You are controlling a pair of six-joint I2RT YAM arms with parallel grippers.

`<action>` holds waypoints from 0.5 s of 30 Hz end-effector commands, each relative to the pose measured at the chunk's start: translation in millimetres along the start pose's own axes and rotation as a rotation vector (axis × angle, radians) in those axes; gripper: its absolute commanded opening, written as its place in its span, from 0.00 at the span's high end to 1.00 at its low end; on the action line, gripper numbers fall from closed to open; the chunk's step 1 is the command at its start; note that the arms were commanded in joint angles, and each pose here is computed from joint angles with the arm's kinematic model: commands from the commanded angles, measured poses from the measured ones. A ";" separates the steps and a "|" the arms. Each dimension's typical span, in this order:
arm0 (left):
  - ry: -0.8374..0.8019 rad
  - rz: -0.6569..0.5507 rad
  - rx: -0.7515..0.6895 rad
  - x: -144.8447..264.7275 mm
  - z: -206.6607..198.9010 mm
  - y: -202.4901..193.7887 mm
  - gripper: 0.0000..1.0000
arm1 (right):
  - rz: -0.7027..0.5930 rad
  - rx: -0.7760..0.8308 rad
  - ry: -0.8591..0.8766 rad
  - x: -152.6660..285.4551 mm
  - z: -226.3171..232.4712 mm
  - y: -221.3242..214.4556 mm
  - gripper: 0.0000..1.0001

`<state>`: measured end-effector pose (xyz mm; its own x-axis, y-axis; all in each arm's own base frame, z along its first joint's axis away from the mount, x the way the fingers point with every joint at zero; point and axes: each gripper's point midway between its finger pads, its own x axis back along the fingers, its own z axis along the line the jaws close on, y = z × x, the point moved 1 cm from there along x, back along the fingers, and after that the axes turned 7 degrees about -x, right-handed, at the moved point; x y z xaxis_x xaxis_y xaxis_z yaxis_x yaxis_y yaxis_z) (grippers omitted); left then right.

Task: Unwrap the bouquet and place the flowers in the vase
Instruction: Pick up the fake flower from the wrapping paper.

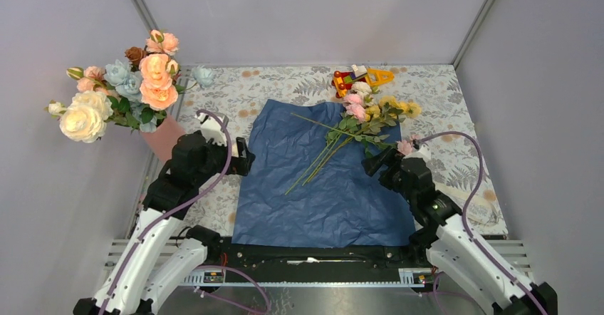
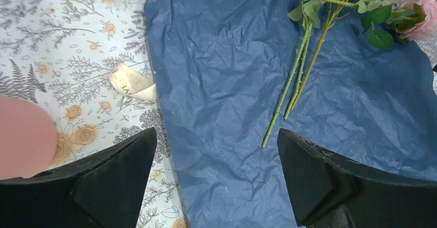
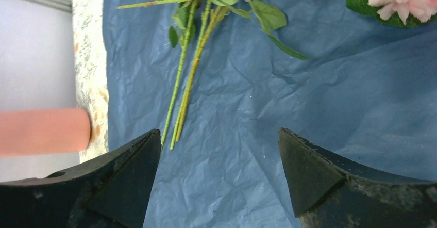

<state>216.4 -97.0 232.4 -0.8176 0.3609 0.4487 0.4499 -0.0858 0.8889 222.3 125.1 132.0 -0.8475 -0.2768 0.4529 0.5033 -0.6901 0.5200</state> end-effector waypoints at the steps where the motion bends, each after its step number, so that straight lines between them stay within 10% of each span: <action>1: 0.008 -0.068 0.011 -11.5 -1.0 10.8 0.05 | -0.096 -0.102 -0.005 -18.6 9.2 17.9 0.13; 15: 0.015 -0.062 0.008 -9.7 0.7 3.5 0.04 | -0.352 -0.352 -0.040 -44.6 34.4 36.2 0.27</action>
<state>219.5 -98.0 219.7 -0.8262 0.3477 0.4432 0.4465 -0.0757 0.8916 264.9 135.8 122.1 -0.8978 -0.0969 0.4297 0.2847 -0.8720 0.3982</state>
